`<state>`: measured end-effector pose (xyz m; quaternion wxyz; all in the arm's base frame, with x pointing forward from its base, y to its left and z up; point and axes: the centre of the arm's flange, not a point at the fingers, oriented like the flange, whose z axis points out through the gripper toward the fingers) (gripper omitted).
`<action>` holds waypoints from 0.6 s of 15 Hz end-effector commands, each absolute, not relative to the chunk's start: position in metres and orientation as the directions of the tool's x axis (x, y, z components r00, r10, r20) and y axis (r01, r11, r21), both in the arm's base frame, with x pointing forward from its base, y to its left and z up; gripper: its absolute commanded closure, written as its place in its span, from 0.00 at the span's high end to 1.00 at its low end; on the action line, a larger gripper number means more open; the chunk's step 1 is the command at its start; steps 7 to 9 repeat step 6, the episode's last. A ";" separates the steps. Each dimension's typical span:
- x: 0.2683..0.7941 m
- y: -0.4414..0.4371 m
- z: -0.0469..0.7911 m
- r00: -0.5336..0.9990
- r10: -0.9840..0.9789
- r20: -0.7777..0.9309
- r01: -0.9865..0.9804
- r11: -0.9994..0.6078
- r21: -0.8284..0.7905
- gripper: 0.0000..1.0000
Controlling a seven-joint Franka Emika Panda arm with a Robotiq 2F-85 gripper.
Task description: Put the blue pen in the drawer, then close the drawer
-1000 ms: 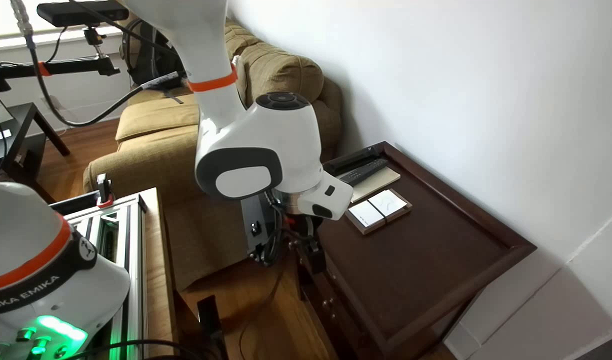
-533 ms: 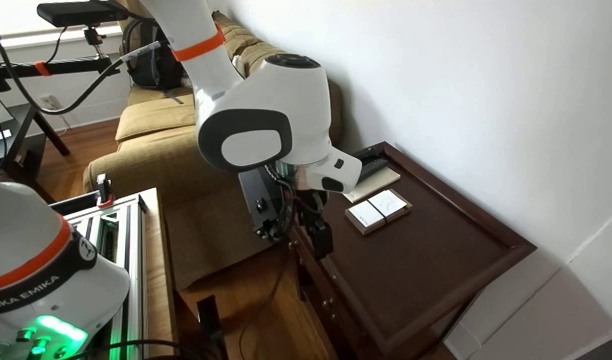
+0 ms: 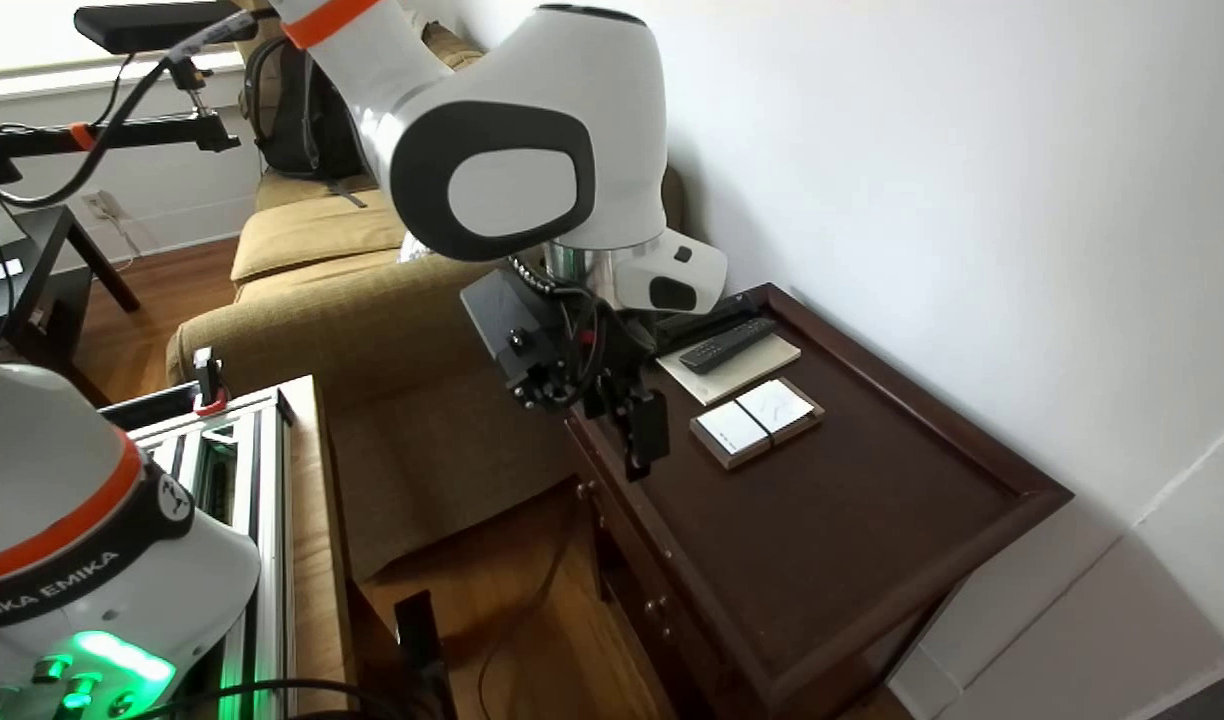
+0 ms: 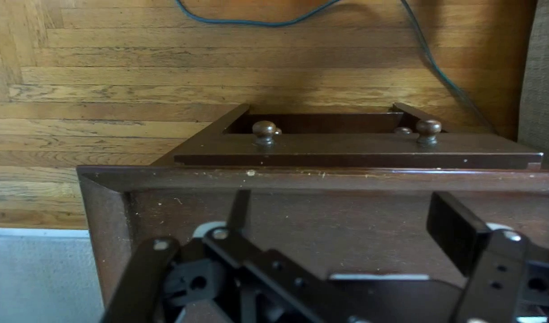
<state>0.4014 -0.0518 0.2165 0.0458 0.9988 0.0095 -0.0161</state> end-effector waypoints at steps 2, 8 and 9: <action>0.402 -0.045 0.230 0.999 0.033 -0.042 0.037 -0.994 0.103 1.00; 0.402 -0.037 0.244 0.999 0.045 -0.030 0.048 -0.992 0.116 1.00; 0.402 -0.037 0.244 0.999 0.045 -0.030 0.048 -0.992 0.116 1.00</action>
